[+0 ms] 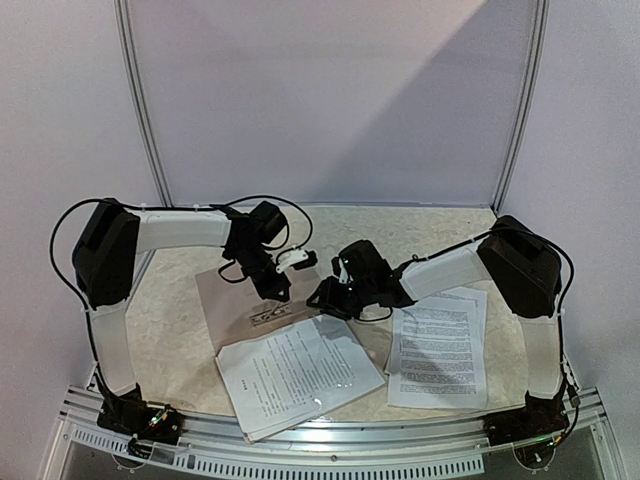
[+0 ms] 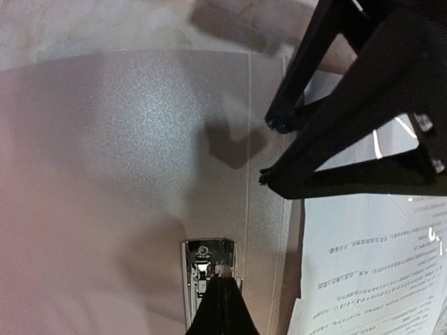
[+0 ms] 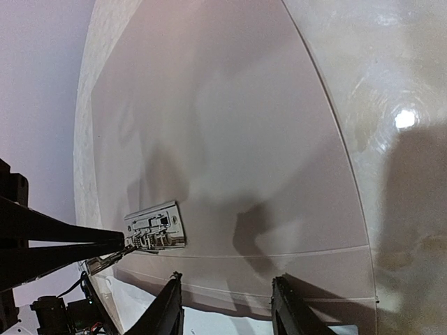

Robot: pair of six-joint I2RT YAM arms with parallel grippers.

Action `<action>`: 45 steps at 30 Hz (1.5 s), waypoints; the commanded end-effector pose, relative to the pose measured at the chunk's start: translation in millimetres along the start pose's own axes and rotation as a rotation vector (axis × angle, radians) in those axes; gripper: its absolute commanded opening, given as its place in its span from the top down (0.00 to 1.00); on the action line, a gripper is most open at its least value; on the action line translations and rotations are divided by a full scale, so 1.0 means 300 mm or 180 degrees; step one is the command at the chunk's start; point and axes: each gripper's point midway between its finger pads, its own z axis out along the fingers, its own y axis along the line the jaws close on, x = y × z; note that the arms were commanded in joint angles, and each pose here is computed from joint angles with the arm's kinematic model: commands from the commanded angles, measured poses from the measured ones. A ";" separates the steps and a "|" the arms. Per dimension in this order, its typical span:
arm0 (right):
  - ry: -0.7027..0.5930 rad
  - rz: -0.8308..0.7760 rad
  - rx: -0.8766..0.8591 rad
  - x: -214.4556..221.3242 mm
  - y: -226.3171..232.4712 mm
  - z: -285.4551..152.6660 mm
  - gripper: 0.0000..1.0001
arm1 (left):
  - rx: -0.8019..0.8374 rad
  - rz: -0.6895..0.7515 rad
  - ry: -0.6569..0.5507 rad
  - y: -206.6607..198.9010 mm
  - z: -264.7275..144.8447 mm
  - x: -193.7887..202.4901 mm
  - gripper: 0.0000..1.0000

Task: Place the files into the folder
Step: Open the spring clip on the folder with some files.

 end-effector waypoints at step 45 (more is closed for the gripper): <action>0.0113 -0.0315 0.0378 -0.044 0.044 -0.085 0.54 | 0.0487 0.0693 0.0101 -0.144 -0.229 0.184 0.92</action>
